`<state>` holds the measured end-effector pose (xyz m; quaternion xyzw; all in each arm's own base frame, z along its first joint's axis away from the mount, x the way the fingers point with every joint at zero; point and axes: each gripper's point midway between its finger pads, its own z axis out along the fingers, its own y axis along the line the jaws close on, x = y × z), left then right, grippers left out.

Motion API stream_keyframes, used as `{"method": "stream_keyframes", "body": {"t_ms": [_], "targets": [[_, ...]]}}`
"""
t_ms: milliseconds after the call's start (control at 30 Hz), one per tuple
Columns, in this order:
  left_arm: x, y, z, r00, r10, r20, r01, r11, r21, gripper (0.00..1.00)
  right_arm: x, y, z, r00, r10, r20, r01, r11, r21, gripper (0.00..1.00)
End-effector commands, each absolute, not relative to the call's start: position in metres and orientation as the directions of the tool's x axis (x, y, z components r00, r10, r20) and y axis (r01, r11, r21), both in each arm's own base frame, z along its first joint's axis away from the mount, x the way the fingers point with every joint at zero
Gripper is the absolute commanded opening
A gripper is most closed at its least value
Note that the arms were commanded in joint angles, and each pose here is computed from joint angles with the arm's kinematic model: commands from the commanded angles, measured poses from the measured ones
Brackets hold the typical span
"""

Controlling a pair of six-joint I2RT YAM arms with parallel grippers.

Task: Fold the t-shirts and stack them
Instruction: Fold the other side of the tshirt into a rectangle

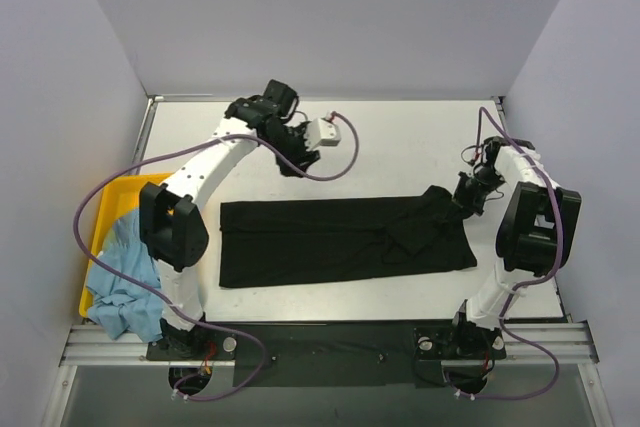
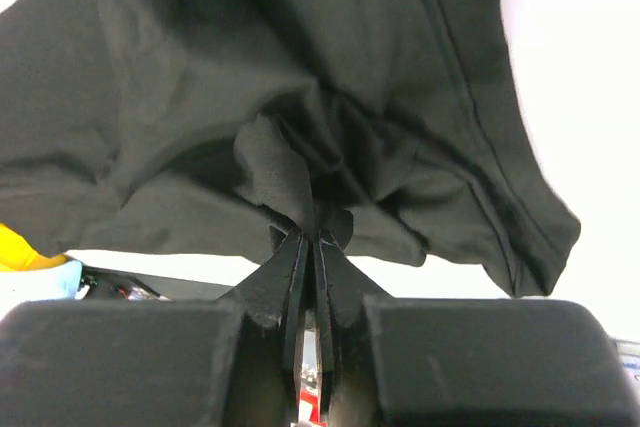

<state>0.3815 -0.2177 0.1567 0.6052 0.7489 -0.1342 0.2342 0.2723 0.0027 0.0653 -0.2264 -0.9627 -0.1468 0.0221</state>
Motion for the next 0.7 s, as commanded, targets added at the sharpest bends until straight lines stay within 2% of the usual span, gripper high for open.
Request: {"method": "stream_keyframes", "body": {"t_ms": [0,167,333,567,667], "targets": [[0.321,-0.344,0.204,0.001,0.674,-0.739,1.000,-0.023,-0.019,0.55,0.289,-0.003,0.057,-0.881,0.461,0.110,0.472,0.837,0.275,0.00],[0.256,-0.438,0.185,0.156,0.600,-0.784,0.965,-0.263,-0.009,0.55,0.288,-0.003,0.045,-0.877,0.458,0.143,0.480,0.835,0.270,0.00],[0.226,-0.497,0.145,0.250,0.556,-0.793,0.932,-0.361,0.040,0.58,0.287,-0.001,0.043,-0.876,0.460,0.149,0.483,0.829,0.282,0.00],[0.234,-0.536,0.118,0.323,0.569,-0.756,0.936,-0.309,0.167,0.58,0.289,0.000,0.049,-0.875,0.465,0.133,0.483,0.820,0.306,0.00],[0.232,-0.536,0.111,0.358,0.571,-0.739,0.922,-0.340,0.184,0.58,0.288,0.000,0.051,-0.875,0.468,0.124,0.482,0.818,0.313,0.00]]}}
